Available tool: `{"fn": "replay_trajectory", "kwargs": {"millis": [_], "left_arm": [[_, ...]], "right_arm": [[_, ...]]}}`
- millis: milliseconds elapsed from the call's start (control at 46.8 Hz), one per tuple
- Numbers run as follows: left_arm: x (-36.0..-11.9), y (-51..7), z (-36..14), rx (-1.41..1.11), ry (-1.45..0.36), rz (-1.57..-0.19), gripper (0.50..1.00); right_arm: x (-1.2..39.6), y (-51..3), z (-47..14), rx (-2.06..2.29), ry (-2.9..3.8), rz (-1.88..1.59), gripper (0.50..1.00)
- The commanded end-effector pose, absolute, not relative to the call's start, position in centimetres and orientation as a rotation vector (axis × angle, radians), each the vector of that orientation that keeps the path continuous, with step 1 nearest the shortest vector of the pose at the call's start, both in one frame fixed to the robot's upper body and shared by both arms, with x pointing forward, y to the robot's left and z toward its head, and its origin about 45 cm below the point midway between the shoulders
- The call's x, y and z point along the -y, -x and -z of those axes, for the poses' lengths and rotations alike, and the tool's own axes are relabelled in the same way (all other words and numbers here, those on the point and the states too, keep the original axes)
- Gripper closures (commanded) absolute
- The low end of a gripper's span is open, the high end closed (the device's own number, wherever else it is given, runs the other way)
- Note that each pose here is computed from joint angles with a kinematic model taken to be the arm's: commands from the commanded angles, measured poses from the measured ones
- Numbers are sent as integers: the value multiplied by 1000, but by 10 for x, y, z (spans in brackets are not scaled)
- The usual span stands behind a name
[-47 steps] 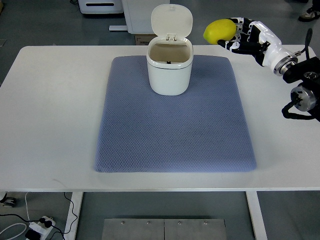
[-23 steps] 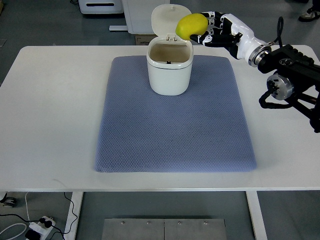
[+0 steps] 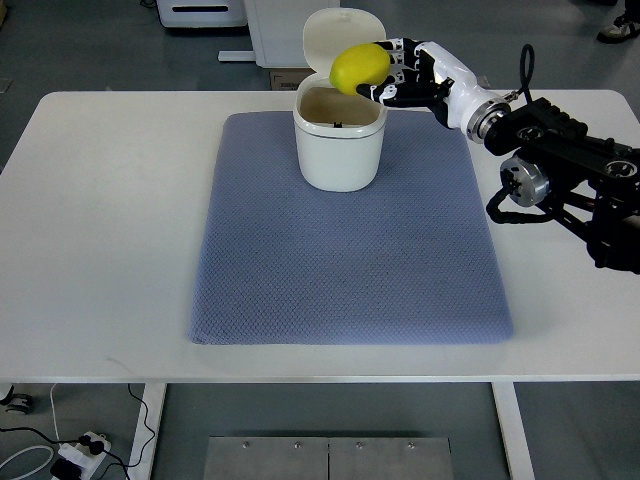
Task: Put lemon in trash with right hand
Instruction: 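Lower the lemon over the white bin and open the right hand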
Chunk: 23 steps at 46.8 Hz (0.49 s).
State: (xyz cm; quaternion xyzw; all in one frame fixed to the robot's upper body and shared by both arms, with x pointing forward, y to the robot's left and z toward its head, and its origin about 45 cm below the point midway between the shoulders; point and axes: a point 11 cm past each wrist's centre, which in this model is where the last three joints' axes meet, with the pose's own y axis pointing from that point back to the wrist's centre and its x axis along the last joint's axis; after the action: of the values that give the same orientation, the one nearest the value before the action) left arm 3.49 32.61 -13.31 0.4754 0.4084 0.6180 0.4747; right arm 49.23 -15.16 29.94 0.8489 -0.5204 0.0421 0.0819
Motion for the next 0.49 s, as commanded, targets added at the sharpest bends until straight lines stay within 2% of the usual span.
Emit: {"fn": "replay_trajectory", "kwargs": {"millis": [0,235,471], "left_arm": [[-326,-35,133,-999,-1163,-1511,500],[-326,-35,133,-999,-1163,-1511,500],[-326,-35,133,-999,-1163,-1511,500]], "right_arm": [[153,-494,-294,1558,-2516,-133,948],[152,-494,-292,1551,-2507,-140,923],[149,-493,-289,1533,-2506,-145,862]]}}
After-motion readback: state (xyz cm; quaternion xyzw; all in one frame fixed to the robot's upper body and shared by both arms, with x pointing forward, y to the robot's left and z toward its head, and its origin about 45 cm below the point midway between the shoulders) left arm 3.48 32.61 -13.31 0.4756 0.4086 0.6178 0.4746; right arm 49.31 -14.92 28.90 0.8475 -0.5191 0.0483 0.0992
